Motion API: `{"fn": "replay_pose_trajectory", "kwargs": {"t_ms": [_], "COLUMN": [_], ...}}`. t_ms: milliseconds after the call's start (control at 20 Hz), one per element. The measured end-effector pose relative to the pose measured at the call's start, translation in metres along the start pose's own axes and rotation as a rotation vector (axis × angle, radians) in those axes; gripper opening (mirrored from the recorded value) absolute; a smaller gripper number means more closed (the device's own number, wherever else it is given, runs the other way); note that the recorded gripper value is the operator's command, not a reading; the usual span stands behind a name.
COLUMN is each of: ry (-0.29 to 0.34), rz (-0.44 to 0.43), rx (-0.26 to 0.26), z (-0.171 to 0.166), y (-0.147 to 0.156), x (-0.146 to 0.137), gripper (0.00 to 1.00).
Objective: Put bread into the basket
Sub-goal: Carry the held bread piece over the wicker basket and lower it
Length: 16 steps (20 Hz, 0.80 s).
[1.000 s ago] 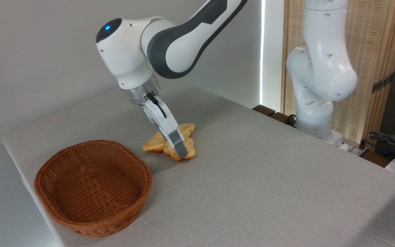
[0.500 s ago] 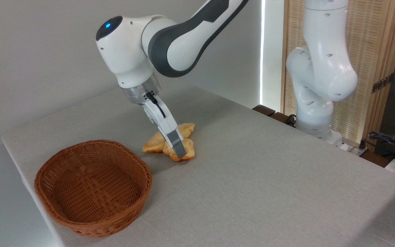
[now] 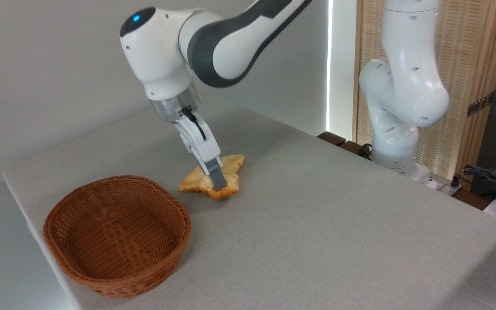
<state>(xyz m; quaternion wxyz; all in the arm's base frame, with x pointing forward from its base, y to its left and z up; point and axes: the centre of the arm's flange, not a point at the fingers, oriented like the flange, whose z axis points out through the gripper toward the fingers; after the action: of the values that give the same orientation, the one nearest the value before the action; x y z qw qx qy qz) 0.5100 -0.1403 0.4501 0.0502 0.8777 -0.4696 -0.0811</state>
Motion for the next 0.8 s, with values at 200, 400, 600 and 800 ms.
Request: {"fn": "replay_pose_trajectory", "kwargs": {"t_ms": [200,400,600,800], "ry": [0.125,0.228,0.301,0.332], "rz": [-0.015,-0.040,-0.069,-0.072], "rx": [0.109,0.205,0.279,0.318], "z": [-0.048,-0.064,-0.066,-0.056], "y": [-0.016,-0.036,-0.058,-0.069], "x": [0.004,0.005,0.006,0.016], "gripper": [0.40,0.94,1.00,1.00]}}
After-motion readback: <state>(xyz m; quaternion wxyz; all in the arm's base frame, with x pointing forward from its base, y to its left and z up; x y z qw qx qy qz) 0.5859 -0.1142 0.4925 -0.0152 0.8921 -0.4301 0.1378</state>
